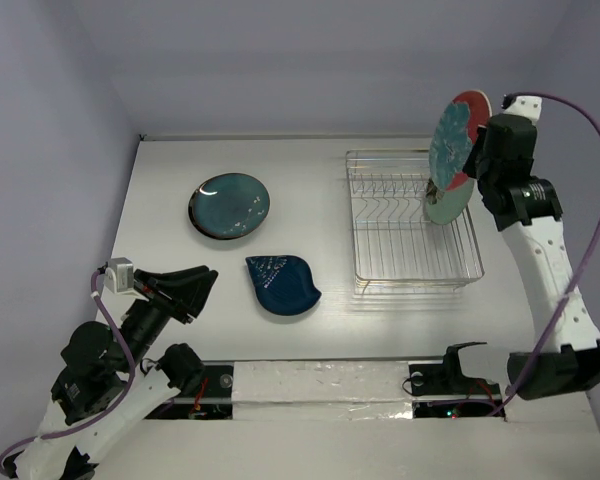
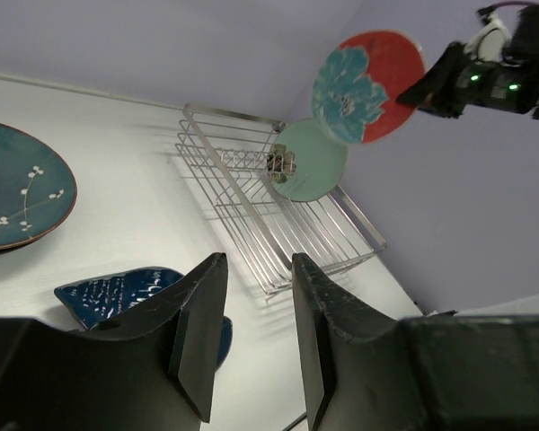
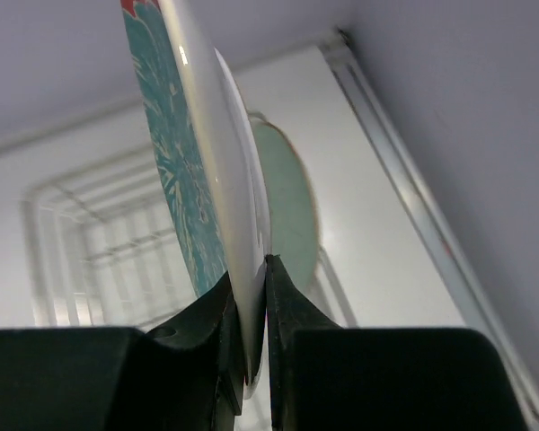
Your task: Unload the plates from the dish rack
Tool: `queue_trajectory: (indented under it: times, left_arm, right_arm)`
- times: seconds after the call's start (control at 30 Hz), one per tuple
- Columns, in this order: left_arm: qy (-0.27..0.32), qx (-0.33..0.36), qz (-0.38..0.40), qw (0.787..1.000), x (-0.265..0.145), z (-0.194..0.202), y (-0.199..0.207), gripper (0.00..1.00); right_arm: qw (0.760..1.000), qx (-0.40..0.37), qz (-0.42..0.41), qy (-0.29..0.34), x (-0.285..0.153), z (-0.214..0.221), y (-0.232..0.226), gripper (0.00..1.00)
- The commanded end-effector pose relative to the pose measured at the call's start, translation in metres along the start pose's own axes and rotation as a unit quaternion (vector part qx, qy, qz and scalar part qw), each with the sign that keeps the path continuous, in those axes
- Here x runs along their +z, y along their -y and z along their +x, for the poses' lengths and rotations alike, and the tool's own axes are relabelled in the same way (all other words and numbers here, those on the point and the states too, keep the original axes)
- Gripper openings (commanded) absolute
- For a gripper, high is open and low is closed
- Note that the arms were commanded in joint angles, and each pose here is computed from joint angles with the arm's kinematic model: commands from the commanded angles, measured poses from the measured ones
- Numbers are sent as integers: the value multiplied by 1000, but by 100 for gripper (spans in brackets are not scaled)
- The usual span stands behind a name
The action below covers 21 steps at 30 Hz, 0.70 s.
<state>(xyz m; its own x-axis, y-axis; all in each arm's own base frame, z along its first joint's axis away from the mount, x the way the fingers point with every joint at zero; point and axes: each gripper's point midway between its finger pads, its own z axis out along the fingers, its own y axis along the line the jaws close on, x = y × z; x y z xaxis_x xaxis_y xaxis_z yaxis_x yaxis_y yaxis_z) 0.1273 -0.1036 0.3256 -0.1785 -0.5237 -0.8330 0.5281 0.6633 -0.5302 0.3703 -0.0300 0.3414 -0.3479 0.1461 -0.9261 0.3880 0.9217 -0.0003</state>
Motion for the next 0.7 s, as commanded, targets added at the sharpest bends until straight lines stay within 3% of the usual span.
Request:
queue_trajectory:
  times: [0.0,0.2,0.3,0.37,0.47,0.67]
  left_arm:
    - [21,-1,13,1000,3,-9,6,32]
    - [13,1,9,1000,6,-6,5,34]
    - [6,2,4,1000,9,-3,4,35]
    - [1,2,1,1000,11,-1,4,35]
    - [-2,1,0,1000,11,0,3,35]
    - [-10,3,-5,1000,14,4,2,36]
  right_arm:
    - [975,123,-120,140,-64,-94,-35,0]
    - [920,200,-324,94,-86,-74,-142,0]
    - [874,240,-420,51,-95,-57,-210,0]
    - [830,261,-493,13,-107,-44,-264,0]
    - [793,273,-543,-34,-114,-24,-329,0]
    - [757,296,-574,-102,-117,16,-419,0]
